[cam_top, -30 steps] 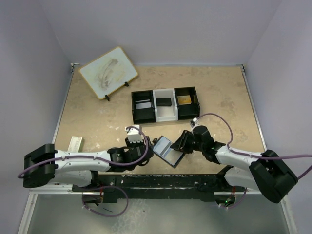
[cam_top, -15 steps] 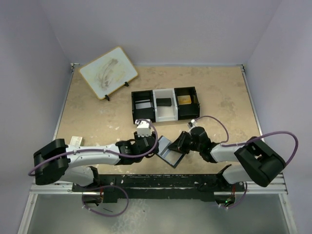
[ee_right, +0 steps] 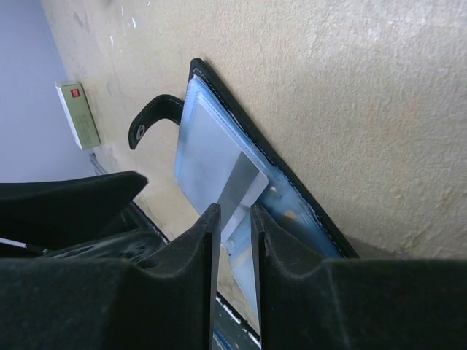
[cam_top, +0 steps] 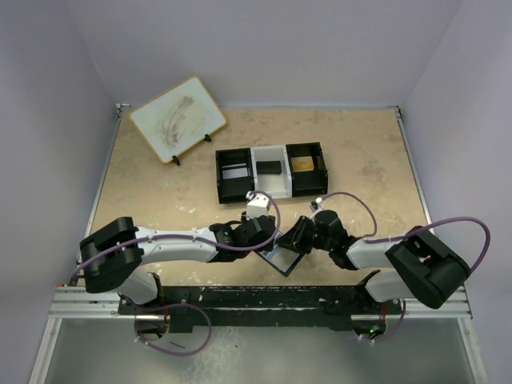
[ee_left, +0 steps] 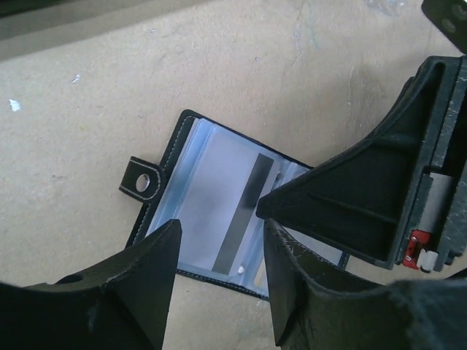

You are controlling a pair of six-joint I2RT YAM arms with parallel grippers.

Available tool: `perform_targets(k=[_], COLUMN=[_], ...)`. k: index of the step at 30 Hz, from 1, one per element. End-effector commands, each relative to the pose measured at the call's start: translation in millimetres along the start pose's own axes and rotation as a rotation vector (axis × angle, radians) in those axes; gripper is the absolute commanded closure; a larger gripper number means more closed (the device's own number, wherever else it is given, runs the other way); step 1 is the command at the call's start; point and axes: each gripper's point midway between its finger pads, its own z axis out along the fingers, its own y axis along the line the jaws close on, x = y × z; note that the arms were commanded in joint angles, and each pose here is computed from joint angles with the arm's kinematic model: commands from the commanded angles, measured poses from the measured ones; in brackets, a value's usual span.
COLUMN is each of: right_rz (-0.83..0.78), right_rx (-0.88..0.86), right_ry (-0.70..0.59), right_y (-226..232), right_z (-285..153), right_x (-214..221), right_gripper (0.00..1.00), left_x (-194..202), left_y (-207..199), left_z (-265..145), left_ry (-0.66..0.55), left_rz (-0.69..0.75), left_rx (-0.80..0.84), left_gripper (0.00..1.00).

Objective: Take the credit cards out of the card holder
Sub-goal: Remove the credit card from the card holder.

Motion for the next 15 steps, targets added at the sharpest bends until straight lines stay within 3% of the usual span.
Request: perform_targets(k=[1, 8, 11, 13, 15], right_rz=[0.028, 0.061, 0.073, 0.08, 0.077], right_rx=[0.055, 0.051, 0.043, 0.0, -0.022], right_ry=[-0.027, 0.001, 0.008, 0.004, 0.003], right_y=[-19, -26, -27, -21, -17], right_z=[0, 4, 5, 6, 6], right_x=[2, 9, 11, 11, 10], right_gripper=[0.74, 0.74, 0.75, 0.81, 0.86], left_x=[0, 20, 31, 42, 44], left_y=[-6, 13, 18, 23, 25], left_z=[13, 32, 37, 38, 36], left_ry=[0.03, 0.086, 0.122, 0.149, 0.153], left_rz=[0.049, 0.058, 0.072, 0.064, 0.053], left_rx=[-0.023, -0.111, -0.13, -0.138, -0.137], left_gripper=[0.55, 0.62, 0.71, 0.79, 0.81])
